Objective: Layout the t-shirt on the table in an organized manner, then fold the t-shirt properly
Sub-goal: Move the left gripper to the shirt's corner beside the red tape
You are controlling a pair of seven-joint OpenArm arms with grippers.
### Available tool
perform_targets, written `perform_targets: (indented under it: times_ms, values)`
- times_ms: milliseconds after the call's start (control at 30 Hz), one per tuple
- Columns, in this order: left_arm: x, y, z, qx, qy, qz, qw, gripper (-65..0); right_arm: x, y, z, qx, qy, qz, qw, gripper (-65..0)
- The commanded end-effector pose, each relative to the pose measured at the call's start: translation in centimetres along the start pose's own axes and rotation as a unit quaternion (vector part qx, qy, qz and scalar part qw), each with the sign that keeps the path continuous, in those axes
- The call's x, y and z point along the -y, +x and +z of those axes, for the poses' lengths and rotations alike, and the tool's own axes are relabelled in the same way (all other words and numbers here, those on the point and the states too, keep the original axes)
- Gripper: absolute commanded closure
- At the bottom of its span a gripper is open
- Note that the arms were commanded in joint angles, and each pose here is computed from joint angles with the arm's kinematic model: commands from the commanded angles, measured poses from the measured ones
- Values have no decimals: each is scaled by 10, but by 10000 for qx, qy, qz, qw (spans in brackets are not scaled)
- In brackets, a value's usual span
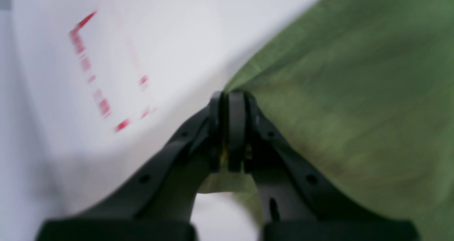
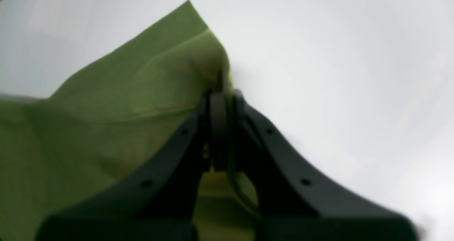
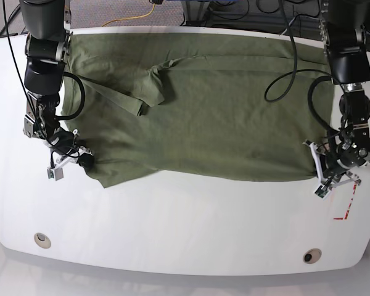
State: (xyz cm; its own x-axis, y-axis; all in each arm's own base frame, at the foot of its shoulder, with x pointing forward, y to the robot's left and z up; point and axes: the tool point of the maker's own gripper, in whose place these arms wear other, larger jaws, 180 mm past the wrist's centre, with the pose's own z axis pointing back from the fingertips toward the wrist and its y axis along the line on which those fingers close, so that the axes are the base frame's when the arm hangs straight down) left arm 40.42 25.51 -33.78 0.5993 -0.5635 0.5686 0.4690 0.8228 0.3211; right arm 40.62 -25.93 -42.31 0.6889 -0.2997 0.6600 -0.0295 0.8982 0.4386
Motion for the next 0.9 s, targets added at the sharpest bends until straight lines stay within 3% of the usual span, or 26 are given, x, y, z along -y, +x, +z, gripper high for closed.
perform_targets:
  times_ms: [0, 367, 867]
  values:
    - [-9, 23, 3, 392, 93, 45, 9992, -3, -4, 28, 7, 253, 31, 231, 9994, -5]
    - [29, 39, -17, 790, -395, -151, 9960, -3, -9, 50, 8, 409, 48, 355, 9985, -5]
    - [20, 37, -15, 789, -335, -193, 9961, -3, 3, 78, 22, 531, -112, 512, 9972, -5]
